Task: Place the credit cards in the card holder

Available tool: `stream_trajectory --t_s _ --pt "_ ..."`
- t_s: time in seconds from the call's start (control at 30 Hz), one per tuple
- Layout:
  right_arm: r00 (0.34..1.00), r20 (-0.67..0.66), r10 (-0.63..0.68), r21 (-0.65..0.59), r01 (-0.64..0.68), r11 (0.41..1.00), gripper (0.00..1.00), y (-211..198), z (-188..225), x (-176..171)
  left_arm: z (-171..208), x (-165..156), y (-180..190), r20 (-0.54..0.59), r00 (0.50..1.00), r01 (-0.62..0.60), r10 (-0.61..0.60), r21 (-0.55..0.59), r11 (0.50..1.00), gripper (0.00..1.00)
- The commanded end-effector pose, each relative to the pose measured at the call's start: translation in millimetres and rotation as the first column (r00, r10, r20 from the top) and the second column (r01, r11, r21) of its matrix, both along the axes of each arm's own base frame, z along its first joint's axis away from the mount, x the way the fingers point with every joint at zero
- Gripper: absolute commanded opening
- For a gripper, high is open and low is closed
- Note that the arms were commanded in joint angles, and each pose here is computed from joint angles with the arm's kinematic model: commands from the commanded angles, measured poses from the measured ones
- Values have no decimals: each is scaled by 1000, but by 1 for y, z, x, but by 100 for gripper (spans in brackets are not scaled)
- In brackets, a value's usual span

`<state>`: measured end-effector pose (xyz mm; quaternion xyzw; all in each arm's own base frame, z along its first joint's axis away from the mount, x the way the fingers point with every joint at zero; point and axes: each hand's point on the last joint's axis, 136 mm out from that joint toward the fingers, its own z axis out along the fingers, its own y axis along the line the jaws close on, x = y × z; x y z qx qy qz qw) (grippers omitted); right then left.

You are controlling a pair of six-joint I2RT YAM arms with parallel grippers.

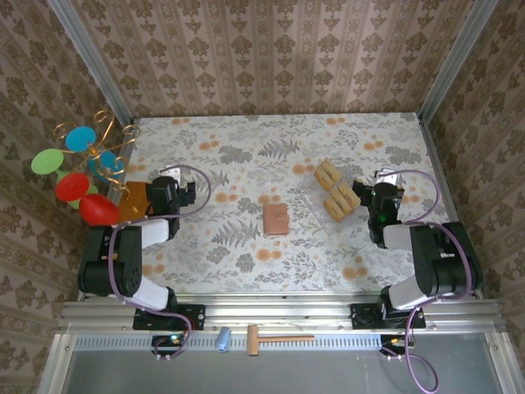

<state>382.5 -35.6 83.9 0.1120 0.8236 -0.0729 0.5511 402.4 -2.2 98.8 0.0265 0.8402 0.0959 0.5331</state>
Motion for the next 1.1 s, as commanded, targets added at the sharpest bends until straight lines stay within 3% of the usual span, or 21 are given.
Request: stream_trajectory --t_s 0.0,0.13,0.47,0.6,1.07 --pt "995 83 61 -16 -60 998 100 10 17 8 5 -5 6 108 994 35 -28 -63 997 100" --pt "996 67 58 -20 -56 998 100 9 16 12 -4 -2 0 95 992 91 -84 -72 993 100" --pt "997 63 45 -37 -42 998 100 9 17 11 -3 -2 1 100 992 89 -82 -67 994 100" --pt "997 62 46 -38 -44 998 100 10 17 11 1 -8 0 138 989 48 -46 -8 999 100" --pt "998 43 48 -29 -47 998 100 10 14 14 -1 -5 0 122 991 53 -50 -19 998 100"
